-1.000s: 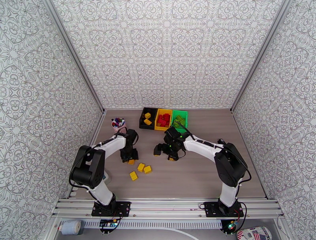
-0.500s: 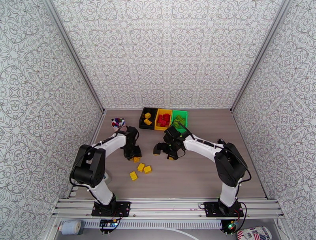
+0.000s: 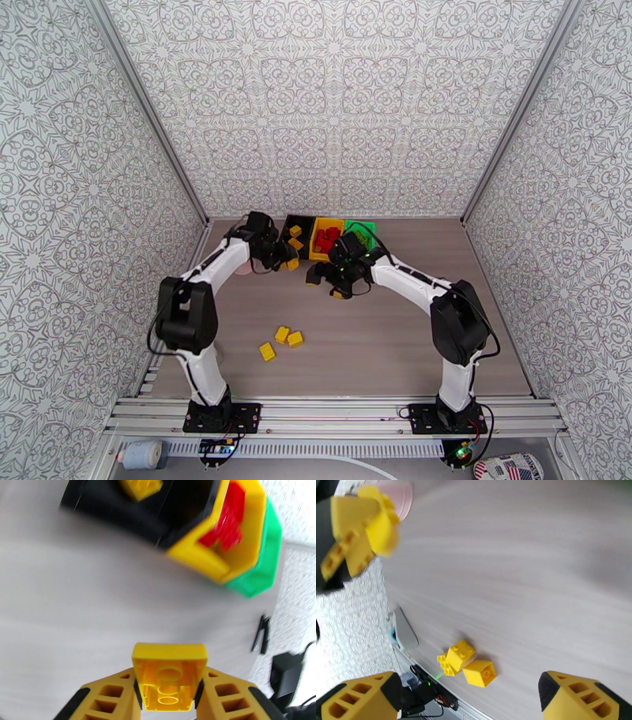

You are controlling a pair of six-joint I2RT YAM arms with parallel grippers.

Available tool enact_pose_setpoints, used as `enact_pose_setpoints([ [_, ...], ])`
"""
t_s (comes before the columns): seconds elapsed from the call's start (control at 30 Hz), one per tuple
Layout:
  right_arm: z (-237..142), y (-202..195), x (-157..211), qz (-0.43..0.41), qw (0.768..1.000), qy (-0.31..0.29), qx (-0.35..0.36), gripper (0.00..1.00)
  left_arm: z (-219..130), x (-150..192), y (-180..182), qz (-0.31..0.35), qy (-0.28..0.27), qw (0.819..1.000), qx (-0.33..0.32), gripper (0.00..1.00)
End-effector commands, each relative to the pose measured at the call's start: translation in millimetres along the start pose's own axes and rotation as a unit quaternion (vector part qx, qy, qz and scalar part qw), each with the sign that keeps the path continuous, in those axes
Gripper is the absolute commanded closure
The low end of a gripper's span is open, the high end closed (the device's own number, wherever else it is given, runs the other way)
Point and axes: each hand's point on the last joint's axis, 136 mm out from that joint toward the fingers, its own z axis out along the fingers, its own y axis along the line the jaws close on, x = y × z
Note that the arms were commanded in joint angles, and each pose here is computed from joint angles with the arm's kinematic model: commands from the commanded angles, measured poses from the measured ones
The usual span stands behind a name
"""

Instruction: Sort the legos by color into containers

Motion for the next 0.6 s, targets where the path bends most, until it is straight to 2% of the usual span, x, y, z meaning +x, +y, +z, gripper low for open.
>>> enact_pose_setpoints([
  [0.0,-19.2,1.7,-5.2,0.005,1.000,-0.014,-0.014,0.03,3.7,-32.9,-9.7,-0.018,-0.009,1.000,0.017,0.60],
  [0.13,-27.7,-9.7,-7.3,0.018,1.000,-0.023,-0.010,0.03,11.5,-67.8,-17.2,-0.012,-0.026,0.999,0.016,0.57],
  [0.23,-31.2,-15.8,-7.2,0.025,0.999,-0.027,-0.009,0.03,19.9,-91.3,-22.7,-0.009,-0.033,0.999,0.019,0.50],
  [0.3,-32.8,-19.8,-7.1,0.030,0.999,-0.028,-0.007,0.03,24.9,-101.4,-28.1,-0.007,-0.033,0.999,0.027,0.42],
  [0.4,-36.5,-22.8,-7.2,0.032,0.999,-0.031,-0.005,0.03,25.1,-108.8,-34.8,-0.001,-0.038,0.999,0.032,0.33],
  [0.57,-39.3,-28.5,-3.8,0.028,0.999,-0.029,0.008,0.03,14.4,-101.4,-40.3,0.017,-0.042,0.999,0.027,0.29],
])
